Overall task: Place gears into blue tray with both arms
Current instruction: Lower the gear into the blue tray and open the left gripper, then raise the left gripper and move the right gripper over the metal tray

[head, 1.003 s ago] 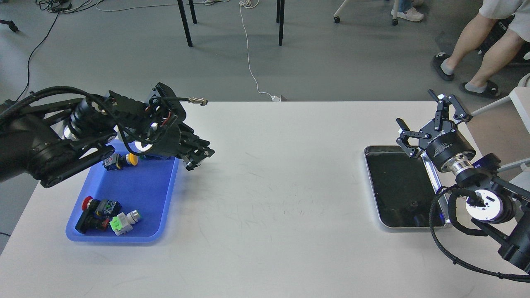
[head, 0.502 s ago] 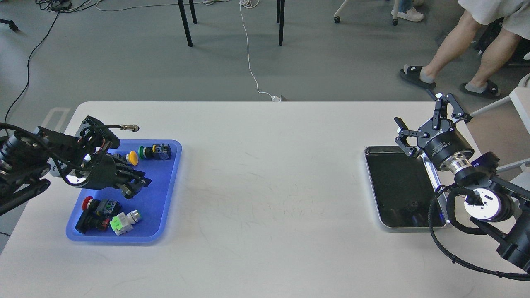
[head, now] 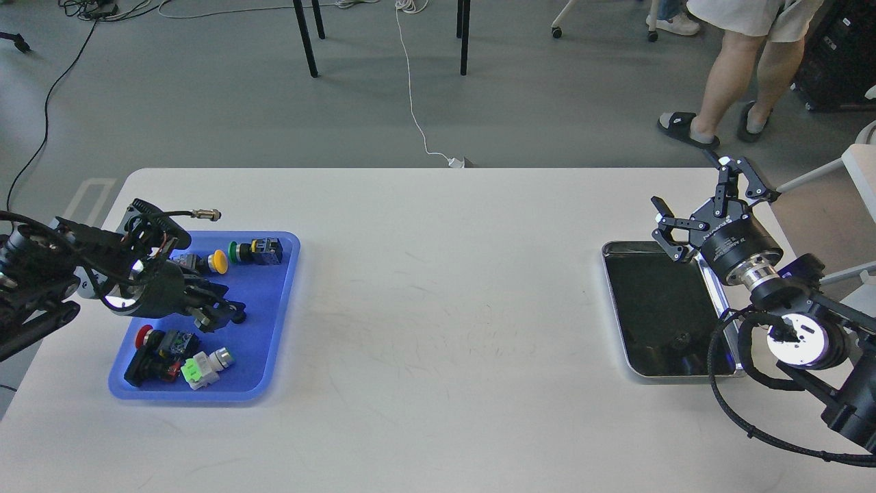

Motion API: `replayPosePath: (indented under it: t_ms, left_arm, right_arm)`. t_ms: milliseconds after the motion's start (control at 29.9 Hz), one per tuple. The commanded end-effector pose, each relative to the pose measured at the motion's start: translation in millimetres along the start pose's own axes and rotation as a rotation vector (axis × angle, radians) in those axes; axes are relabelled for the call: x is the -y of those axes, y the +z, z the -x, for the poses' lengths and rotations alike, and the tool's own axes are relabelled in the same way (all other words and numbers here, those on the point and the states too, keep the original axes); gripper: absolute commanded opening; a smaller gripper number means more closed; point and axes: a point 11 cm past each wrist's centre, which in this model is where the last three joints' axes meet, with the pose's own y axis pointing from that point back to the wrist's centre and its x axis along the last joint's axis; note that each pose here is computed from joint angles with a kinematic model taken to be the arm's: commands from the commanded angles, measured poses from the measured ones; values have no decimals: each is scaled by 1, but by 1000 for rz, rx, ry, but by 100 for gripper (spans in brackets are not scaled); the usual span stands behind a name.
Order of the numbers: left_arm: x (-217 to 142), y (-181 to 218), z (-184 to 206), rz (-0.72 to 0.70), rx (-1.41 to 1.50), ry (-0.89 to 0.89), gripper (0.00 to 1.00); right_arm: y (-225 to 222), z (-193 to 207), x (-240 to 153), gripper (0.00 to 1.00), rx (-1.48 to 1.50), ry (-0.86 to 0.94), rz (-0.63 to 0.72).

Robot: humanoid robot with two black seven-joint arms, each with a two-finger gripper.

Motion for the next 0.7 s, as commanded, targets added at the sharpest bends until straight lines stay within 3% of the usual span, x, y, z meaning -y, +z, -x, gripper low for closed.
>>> replayPosePath:
  t_ms: [0, 268, 401, 669]
  left_arm:
    - [-7, 2, -22, 37, -86, 103, 87]
    - [-26, 35, -80, 354, -510, 437, 96]
    - [-36, 57, -97, 683, -951, 637, 98]
    - [-21, 64, -76, 908, -1313, 872, 98]
  right_arm:
    - [-1, 0, 0, 98, -2, 0, -2]
    - [-4, -1, 0, 98, -5, 0, -5]
    - [-3, -2, -2, 98, -5, 1, -3]
    - [-4, -1, -1, 98, -20, -12, 2]
